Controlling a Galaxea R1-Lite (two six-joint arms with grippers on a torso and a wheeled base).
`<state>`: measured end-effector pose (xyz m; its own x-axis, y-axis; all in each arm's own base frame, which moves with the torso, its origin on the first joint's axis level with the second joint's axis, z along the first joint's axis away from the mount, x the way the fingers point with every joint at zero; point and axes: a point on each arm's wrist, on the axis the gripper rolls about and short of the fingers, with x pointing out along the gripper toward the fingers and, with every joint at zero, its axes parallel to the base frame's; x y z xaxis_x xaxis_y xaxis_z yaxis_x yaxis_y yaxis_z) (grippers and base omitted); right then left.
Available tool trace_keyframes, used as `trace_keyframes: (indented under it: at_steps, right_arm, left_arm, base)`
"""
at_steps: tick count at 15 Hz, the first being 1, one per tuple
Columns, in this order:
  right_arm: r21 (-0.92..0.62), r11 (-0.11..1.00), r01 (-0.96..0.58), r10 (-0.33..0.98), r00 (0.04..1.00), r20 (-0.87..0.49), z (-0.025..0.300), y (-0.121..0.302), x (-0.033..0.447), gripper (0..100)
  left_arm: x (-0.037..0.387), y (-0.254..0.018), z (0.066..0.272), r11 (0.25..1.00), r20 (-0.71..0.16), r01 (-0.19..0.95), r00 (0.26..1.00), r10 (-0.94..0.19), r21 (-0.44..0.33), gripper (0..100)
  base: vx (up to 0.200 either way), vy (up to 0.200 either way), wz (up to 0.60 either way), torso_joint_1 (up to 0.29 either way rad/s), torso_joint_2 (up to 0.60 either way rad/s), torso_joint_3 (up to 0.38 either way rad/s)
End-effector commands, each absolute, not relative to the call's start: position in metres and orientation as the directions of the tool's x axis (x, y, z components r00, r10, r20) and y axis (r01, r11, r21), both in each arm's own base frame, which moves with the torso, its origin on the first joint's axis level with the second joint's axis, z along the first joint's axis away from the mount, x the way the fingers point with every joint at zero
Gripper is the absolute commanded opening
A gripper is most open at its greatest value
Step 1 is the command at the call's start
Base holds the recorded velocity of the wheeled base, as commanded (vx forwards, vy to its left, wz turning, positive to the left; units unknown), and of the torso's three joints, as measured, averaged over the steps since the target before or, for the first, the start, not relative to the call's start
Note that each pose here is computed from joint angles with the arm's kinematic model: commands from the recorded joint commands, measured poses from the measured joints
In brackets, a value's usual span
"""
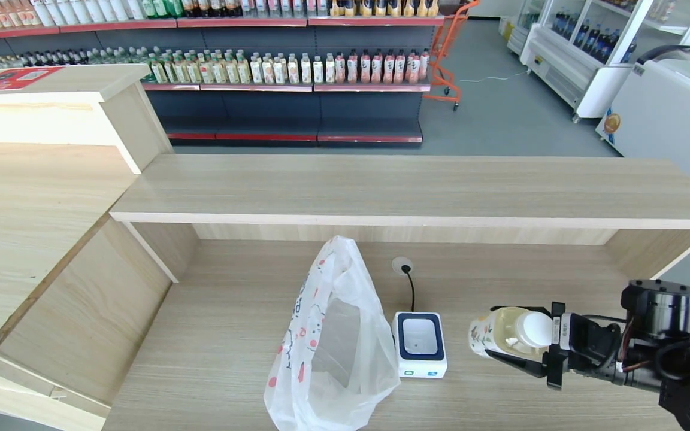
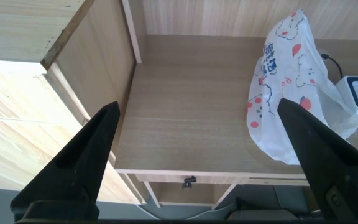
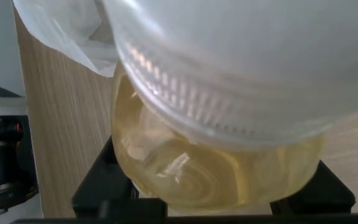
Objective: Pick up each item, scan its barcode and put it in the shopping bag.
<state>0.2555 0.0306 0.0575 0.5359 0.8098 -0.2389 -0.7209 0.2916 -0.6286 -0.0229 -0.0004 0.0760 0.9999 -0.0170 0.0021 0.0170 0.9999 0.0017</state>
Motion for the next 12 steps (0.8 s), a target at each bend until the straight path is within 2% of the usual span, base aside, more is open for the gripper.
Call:
trace_keyframes:
  at_steps: [1,6,9,12]
  right_arm:
    - [-0.616,0.260,-0.743,0.835,0.493,-0.242,0.041,0.033,0.274,0]
    - [-0.674,0.179,-0.717,0.885,0.416,-0.208,0.020,0.055,0.318,0]
    - [-0.686,0.129,-0.716,0.915,0.353,-0.196,0.011,0.080,0.332,0]
    - [-0.689,0.109,-0.716,0.924,0.329,-0.196,0.004,0.090,0.337,0]
  left_arm:
    - [-0.023,0.000,0.076,1.000,0.003,0.017,1.000,-0.017,0.002,100]
    - [-0.023,0.000,0.076,1.000,0.003,0.017,1.000,-0.017,0.002,100]
    - [-0.023,0.000,0.076,1.000,0.003,0.017,1.000,-0.017,0.002,100]
    - [-0.023,0.000,0.076,1.000,0.003,0.017,1.000,-0.017,0.002,100]
  base:
    - [0.000,0.000,0.00,0.000,0.00,0.000]
    - [0.000,0.000,0.00,0.000,0.00,0.000]
    - [0.000,0.000,0.00,0.000,0.00,0.000]
    - [0.000,0.000,0.00,0.000,0.00,0.000]
